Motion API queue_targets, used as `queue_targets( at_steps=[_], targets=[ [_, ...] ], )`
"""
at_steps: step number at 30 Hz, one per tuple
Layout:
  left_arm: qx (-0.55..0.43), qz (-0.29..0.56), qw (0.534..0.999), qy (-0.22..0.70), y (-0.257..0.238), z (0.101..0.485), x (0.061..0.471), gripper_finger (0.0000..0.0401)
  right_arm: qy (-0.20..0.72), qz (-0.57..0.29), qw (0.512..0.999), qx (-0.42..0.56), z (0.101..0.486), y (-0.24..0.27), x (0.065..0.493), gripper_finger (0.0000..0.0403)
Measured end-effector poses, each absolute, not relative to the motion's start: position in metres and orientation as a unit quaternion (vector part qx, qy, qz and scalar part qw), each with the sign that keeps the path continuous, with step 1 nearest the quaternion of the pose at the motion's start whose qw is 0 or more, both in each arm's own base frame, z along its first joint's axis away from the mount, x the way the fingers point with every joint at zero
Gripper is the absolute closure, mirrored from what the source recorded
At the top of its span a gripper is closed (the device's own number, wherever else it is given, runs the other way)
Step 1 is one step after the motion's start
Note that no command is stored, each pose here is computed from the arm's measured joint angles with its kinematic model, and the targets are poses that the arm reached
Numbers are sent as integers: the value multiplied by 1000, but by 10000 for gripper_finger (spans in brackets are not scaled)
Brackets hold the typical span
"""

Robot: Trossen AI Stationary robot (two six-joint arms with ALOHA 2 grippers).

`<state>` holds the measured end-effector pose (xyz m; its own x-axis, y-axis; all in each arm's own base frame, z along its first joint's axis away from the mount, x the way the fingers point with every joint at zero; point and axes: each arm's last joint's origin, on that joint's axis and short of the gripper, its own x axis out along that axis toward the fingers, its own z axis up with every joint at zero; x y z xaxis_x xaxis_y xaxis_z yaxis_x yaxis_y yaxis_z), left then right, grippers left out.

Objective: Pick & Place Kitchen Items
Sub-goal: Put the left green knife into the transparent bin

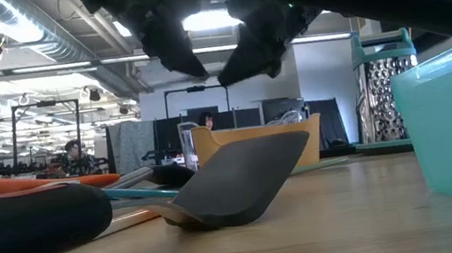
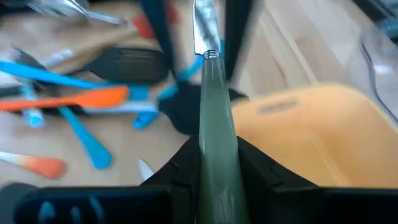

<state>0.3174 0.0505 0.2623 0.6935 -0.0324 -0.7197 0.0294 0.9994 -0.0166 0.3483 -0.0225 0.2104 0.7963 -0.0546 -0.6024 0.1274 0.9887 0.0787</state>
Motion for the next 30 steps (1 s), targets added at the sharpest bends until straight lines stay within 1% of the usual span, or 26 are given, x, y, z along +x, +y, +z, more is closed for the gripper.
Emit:
queue_targets(
  at_steps=[2,4,8,13,17,19,23,26,30],
  targets=[
    [2,-17,929,371,49,271,315,260,323,-62,942,60,207,-26,348,333],
    [4,-18,933,360,48,278,311,239,318,-74,943,63,209,-29,348,333],
    [11,2,942,336,48,295,300,221,324,-87,940,63,207,-34,346,333],
    [14,-4,949,316,38,316,280,225,337,-134,931,48,209,-48,341,333],
    [17,-28,954,299,25,328,265,235,338,-169,925,46,223,-65,336,333],
    [17,-38,955,294,18,331,258,240,322,-180,929,41,233,-73,336,333],
    [12,-56,952,299,5,335,249,248,328,-201,922,43,250,-90,331,333],
    [8,-69,950,305,-4,335,247,252,356,-215,908,45,253,-102,325,333],
    [4,-85,944,319,-14,333,244,253,369,-223,900,56,254,-117,319,333]
  ],
)
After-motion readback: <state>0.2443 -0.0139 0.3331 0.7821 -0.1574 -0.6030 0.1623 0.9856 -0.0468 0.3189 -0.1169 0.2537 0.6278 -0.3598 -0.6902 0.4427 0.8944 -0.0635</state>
